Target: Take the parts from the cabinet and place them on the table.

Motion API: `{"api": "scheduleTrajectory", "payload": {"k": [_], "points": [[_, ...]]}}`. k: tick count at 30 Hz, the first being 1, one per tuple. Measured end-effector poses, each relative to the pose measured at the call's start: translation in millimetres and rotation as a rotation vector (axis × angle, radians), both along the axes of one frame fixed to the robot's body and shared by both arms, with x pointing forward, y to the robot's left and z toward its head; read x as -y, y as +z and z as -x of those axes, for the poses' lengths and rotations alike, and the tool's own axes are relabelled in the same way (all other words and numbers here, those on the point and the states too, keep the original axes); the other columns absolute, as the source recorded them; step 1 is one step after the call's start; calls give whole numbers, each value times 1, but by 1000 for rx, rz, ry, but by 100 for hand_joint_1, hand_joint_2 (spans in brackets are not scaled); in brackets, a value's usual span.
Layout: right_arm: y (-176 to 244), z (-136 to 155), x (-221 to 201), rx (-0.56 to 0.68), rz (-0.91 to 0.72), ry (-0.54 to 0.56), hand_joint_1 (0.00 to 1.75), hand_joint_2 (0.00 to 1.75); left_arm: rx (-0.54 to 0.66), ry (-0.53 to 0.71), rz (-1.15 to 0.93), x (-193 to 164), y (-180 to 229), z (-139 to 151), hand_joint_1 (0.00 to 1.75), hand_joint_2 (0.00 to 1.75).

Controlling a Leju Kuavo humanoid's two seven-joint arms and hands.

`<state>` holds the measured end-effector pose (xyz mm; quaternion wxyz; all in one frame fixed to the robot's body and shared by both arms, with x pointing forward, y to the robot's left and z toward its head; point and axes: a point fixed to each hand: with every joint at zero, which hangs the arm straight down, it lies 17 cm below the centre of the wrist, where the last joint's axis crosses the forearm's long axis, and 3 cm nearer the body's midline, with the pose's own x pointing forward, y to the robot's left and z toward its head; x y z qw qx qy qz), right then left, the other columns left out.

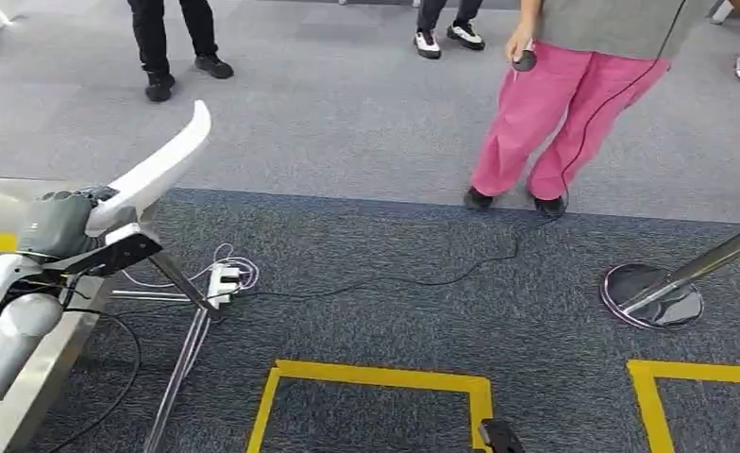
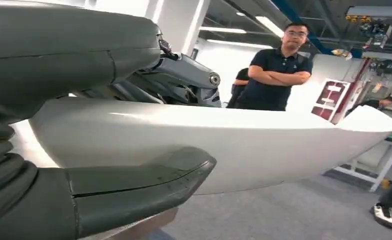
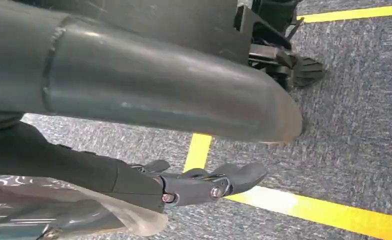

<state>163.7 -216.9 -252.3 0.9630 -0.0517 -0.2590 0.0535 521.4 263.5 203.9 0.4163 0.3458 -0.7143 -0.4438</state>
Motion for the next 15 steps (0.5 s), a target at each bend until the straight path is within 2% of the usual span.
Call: {"api": "scheduleTrajectory", "payload": {"k": [15], "points": [[0, -1, 3, -4, 5, 1, 0, 0, -2, -13, 3, 5, 3, -2, 175, 175]]}}
